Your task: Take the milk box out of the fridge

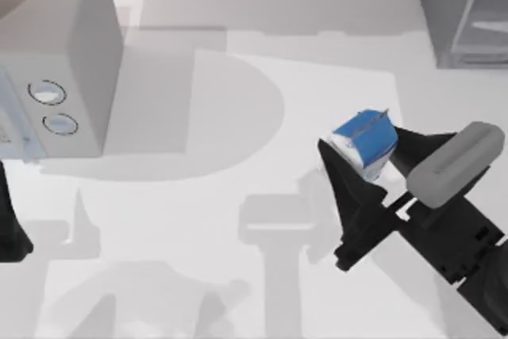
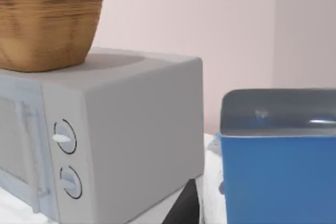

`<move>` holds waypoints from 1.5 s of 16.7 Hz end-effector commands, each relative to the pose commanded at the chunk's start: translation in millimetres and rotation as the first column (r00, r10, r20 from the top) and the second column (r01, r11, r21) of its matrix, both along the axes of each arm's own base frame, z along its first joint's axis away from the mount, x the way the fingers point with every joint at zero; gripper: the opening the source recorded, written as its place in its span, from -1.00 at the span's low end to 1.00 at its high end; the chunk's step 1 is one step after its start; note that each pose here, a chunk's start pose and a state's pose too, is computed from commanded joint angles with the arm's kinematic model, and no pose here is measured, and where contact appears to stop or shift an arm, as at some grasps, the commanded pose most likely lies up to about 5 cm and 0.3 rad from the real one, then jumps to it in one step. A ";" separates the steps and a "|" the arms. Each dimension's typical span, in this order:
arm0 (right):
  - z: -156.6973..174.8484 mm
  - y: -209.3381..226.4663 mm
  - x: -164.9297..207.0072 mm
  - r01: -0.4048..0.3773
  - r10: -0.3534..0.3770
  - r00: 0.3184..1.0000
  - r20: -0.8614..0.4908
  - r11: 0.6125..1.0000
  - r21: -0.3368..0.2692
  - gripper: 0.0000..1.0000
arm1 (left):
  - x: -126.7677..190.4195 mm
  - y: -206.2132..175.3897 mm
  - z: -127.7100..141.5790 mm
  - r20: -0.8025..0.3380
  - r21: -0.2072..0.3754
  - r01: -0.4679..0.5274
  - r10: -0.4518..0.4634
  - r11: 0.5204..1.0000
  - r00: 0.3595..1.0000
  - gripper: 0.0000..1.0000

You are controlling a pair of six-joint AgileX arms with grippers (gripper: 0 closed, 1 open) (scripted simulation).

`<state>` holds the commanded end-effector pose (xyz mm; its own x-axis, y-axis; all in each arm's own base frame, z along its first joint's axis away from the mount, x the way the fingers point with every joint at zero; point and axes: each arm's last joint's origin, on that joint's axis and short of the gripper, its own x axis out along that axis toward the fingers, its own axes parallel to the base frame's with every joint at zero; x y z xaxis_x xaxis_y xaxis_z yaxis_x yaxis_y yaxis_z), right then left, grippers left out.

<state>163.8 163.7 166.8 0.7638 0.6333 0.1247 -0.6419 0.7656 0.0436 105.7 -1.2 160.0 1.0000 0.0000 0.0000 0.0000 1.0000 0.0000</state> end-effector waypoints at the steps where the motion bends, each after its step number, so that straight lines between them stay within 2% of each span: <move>1: -7.2 10.8 0.9 -0.023 0.023 1.000 -0.005 1.000 -0.003 -1.00 | 0.0 0.0 0.0 0.000 0.000 0.000 0.000 1.000 1.000 1.00; 6: -49.7 52.5 7.2 -0.079 0.078 0.996 -0.032 0.996 -0.038 -1.00 | 0.0 0.0 0.0 0.000 0.000 0.000 0.000 1.000 1.000 1.00; 13: -99.1 75.1 15.7 -0.078 0.072 0.995 -0.062 0.992 -0.099 -1.00 | 0.0 0.0 0.0 0.000 0.000 0.000 0.000 1.000 1.000 1.00; 21: -105.6 75.6 17.6 -0.074 0.066 0.995 -0.071 0.991 -0.110 -1.00 | 0.0 0.0 0.0 0.000 0.000 0.000 0.000 1.000 1.000 1.00; 25: -115.3 94.5 35.4 -0.073 0.065 0.995 -0.070 0.991 -0.113 -1.00 | 0.0 0.0 0.0 0.000 0.000 0.000 0.000 1.000 1.000 1.00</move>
<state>199.2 258.2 51.5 0.7219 0.6920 -0.0018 -0.6920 0.7219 0.0015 105.7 -1.2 160.0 1.0000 0.0000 0.0000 0.0000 1.0000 0.0000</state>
